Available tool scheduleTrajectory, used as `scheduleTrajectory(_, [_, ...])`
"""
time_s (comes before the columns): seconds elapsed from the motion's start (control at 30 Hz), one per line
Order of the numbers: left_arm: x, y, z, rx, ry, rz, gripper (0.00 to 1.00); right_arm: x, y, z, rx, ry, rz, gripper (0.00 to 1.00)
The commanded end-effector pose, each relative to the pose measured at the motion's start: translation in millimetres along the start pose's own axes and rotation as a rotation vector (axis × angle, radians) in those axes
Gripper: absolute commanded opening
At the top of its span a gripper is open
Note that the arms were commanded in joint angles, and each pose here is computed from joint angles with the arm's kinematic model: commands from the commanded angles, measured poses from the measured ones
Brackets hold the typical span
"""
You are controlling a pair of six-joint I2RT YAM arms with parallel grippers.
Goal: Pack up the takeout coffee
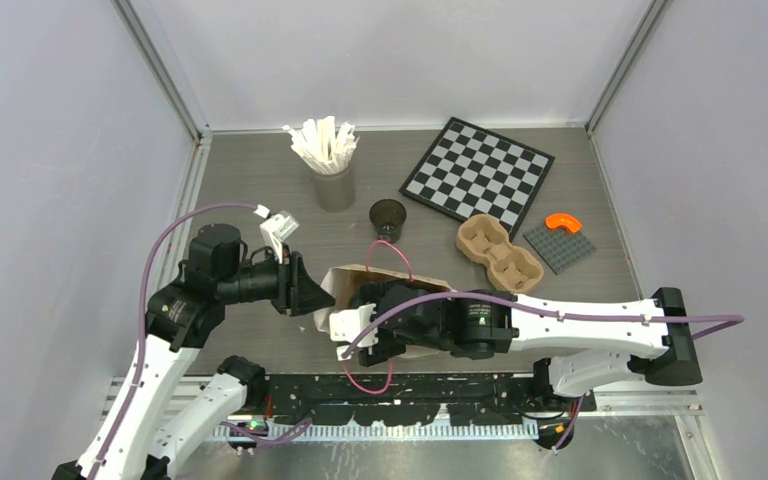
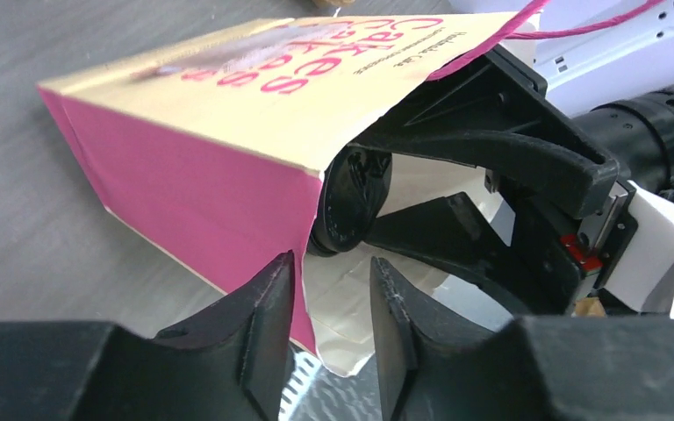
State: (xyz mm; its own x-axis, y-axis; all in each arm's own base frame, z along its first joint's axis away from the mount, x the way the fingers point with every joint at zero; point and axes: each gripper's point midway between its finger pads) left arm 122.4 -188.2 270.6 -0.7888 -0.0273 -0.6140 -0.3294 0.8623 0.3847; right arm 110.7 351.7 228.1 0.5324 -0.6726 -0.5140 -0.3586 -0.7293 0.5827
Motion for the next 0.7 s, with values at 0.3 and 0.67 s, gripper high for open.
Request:
scheduleTrajectory(0.3, [15, 13, 3, -0.073, 0.108, 0.006, 0.47, 8, 1, 5, 0.061, 0.006, -0.031, 0.73])
scheduleTrajectory(0.67, [11, 10, 10, -0.083, 0.002, 0.0, 0.39, 20, 0, 9, 0.052, 0.014, 0.028, 0.73])
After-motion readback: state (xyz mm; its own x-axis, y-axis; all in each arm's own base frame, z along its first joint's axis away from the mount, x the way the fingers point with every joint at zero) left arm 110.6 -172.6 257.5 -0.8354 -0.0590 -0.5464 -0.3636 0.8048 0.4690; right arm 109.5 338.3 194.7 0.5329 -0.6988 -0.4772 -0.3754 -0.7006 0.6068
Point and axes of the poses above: each gripper's point midway between its finger pads, its own y axis back along the fingers, its own z axis along the line the jaws close on, x = y × z, and after that the axes turned 9 degrees about y, right-handed
